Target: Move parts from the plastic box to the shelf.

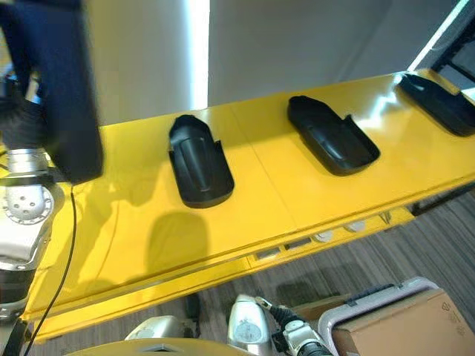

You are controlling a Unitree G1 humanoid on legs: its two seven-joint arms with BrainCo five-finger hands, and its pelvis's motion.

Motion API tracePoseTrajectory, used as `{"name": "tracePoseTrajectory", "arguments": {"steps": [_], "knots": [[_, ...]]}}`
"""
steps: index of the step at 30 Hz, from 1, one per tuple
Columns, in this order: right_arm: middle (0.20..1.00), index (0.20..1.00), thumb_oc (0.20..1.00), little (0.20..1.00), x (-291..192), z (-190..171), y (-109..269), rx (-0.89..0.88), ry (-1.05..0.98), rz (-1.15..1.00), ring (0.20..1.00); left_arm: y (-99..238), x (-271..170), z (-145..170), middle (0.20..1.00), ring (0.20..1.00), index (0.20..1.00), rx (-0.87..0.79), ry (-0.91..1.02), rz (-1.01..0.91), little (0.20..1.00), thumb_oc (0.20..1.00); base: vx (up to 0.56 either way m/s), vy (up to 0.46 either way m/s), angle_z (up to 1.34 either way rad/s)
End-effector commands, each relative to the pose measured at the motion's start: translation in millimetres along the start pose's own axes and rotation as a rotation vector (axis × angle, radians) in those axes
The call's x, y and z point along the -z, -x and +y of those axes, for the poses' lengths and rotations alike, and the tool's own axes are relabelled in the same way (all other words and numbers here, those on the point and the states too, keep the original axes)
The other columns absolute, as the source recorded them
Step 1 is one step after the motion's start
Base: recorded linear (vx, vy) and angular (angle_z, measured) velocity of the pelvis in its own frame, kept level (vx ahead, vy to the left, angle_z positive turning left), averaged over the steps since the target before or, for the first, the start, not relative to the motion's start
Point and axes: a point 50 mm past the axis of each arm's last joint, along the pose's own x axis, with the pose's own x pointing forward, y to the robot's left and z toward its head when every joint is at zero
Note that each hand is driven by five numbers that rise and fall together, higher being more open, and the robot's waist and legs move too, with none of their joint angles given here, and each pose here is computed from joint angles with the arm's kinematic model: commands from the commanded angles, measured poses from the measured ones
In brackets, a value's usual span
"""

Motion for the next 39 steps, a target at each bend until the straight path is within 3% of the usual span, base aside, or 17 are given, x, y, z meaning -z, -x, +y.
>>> {"name": "tracePoseTrajectory", "arguments": {"steps": [1,12,19,32,39], "knots": [[1.000,1.000,1.000,1.000,11.0,8.5,0.2,-0.036,0.123,0.036,1.000,-3.5,-30.6,14.1,0.200,0.200,0.200,-0.070,-0.004,-0.160,0.200,0.200,0.10,-0.204,0.84],[1.000,1.000,1.000,1.000,5.5,-6.4,-1.5,-0.009,0.177,0.016,1.000,6.9,-23.0,22.0,0.200,0.200,0.200,-0.100,-0.071,-0.063,0.200,0.200,0.06,-0.128,0.10],[1.000,1.000,1.000,1.000,11.0,-8.2,-2.5,-0.002,0.105,0.050,1.000,8.1,-16.3,26.3,0.200,0.200,0.200,-0.066,-0.087,-0.021,0.200,0.200,0.04,0.010,0.44],[1.000,1.000,1.000,1.000,35.0,-45.0,-1.5,0.097,0.068,0.140,1.000,9.9,-4.3,31.0,0.200,0.200,0.200,-0.091,-0.054,0.029,0.200,0.200,-0.05,0.380,-0.13],[1.000,1.000,1.000,1.000,36.5,-19.3,-1.1,0.106,-0.128,0.096,1.000,3.5,-0.7,20.4,0.200,0.200,0.200,0.054,-0.093,0.068,0.200,0.200,-0.07,0.283,-0.05]]}}
